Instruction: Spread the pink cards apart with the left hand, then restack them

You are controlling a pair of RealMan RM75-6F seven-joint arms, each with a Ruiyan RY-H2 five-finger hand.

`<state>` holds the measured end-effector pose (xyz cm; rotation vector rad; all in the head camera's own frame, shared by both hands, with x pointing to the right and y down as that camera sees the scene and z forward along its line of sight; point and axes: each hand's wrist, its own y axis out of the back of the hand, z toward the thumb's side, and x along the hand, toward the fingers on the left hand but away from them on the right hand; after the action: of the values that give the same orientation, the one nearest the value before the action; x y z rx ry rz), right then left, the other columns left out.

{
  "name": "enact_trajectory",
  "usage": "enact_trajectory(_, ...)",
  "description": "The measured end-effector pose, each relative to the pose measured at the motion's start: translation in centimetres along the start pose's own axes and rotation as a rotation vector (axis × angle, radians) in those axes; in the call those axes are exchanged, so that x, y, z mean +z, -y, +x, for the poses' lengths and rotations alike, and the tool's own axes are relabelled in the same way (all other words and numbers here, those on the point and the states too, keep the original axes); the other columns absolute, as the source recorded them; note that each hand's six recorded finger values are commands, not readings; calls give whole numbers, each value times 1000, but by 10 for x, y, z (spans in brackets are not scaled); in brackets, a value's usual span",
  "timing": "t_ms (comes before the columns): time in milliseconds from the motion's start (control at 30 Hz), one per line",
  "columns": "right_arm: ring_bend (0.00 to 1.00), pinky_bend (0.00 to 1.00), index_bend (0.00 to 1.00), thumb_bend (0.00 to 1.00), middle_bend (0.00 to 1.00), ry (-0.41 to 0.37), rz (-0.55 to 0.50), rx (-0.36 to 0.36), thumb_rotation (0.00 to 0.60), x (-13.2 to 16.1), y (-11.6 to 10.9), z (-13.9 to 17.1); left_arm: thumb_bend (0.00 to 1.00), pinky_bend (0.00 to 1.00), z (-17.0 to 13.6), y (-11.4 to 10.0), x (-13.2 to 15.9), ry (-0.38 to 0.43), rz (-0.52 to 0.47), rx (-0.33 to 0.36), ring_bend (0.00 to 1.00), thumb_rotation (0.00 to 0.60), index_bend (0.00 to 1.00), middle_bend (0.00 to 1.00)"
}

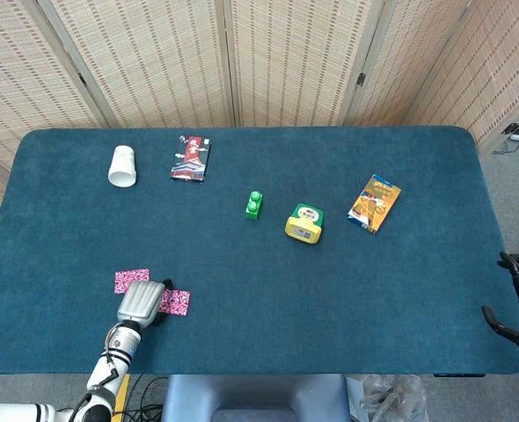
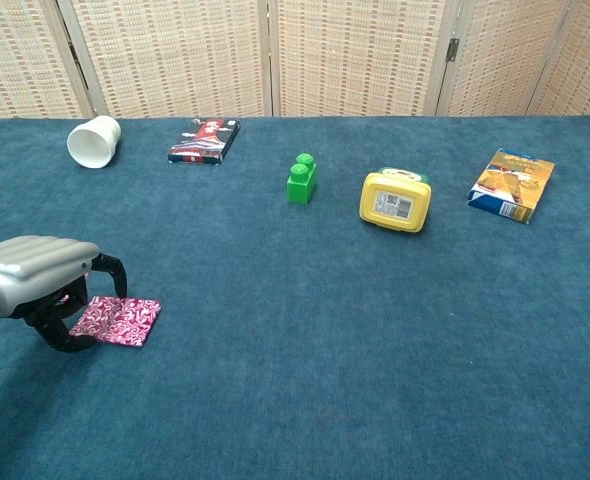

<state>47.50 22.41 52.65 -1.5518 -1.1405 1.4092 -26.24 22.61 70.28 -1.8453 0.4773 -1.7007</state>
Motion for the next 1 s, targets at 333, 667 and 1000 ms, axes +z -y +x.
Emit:
enact_trajectory(333,115,137,53,331,246,1,0,-1,600,-1,0,0,316,1000,0,0,0,-1,-6,-2,893,600,269,936)
enact_trajectory(667,116,137,53,331,246,2,1,-5,600,-1,-1,0,315,1000,-2,-23,-13,-23,-48,46,893,600,252,936)
enact_trajectory(1000,116,137,53,332,246,-5,-2,-2,600,1,1,-1,315,1000,15,-31,-61,-119,9,65,893,600,257,936)
